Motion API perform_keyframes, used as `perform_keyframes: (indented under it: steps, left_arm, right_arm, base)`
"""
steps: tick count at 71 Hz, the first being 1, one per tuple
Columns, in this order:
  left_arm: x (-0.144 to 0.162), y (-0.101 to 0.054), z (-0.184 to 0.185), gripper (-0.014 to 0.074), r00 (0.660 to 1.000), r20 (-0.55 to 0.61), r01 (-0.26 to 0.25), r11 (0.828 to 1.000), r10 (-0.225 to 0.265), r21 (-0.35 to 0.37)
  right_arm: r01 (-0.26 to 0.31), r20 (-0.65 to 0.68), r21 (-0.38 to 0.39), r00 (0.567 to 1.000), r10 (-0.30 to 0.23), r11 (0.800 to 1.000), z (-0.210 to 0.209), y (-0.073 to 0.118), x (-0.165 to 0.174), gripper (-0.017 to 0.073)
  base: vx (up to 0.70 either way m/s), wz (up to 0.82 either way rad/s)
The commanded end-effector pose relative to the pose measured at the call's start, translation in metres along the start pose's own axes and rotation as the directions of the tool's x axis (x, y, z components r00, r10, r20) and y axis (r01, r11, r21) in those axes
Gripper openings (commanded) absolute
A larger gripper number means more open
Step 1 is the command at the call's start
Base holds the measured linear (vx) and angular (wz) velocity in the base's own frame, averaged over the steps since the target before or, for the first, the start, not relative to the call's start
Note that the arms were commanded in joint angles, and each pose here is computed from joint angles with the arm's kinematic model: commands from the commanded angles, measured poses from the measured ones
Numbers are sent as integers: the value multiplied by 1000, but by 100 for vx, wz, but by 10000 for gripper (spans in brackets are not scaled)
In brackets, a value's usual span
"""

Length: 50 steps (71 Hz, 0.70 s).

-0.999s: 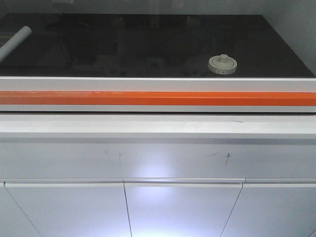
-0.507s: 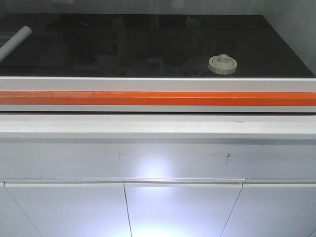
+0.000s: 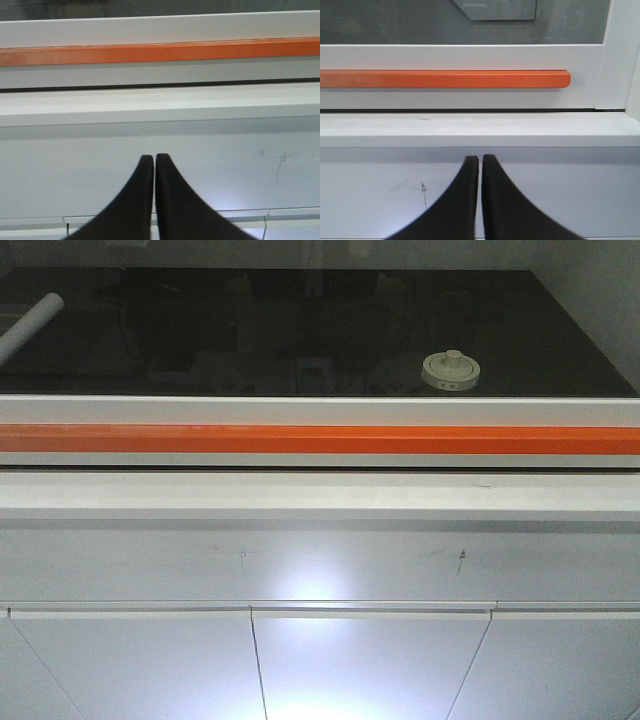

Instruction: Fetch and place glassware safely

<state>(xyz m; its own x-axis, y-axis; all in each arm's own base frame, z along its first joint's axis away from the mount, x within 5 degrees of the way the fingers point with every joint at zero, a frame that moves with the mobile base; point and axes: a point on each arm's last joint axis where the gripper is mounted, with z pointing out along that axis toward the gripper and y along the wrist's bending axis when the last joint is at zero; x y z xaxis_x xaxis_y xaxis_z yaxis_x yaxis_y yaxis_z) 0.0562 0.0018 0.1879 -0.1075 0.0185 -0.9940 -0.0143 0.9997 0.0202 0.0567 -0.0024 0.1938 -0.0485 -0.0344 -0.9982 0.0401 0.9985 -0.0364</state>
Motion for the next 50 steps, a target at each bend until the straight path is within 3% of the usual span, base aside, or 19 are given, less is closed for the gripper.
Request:
perform_keyframes:
  steps: [1, 16, 23, 36, 50]
  left_arm:
    - [-4, -2, 0, -7, 995, 97, 18, 1000, -20, 22]
    - [-15, -3, -2, -7, 972, 214, 92, 994, -101, 51]
    - [-23, -3, -4, -7, 947, 306, 83, 995, -98, 61]
    - [-61, -3, -19, -7, 833, 542, 70, 994, -106, 87]
    - [-125, -1, -27, -7, 799, 593, 58, 995, -96, 83]
  right_arm:
    - [11, 76, 4, 997, -11, 1000, 0, 0, -2, -3]
    - [-2, 156, 6, 988, 1, 1000, -1, 0, -9, -3]
    - [-3, 261, 10, 965, 0, 1000, -3, -1, -19, -3]
    - [1, 418, 18, 908, -9, 1000, -12, -2, -48, -3]
    - [21, 472, 31, 881, -33, 999, -20, -4, -107, -3]
  base:
    - [0, 0]
    - [0, 0]
    - [0, 0]
    - [0, 0]
    - [0, 0]
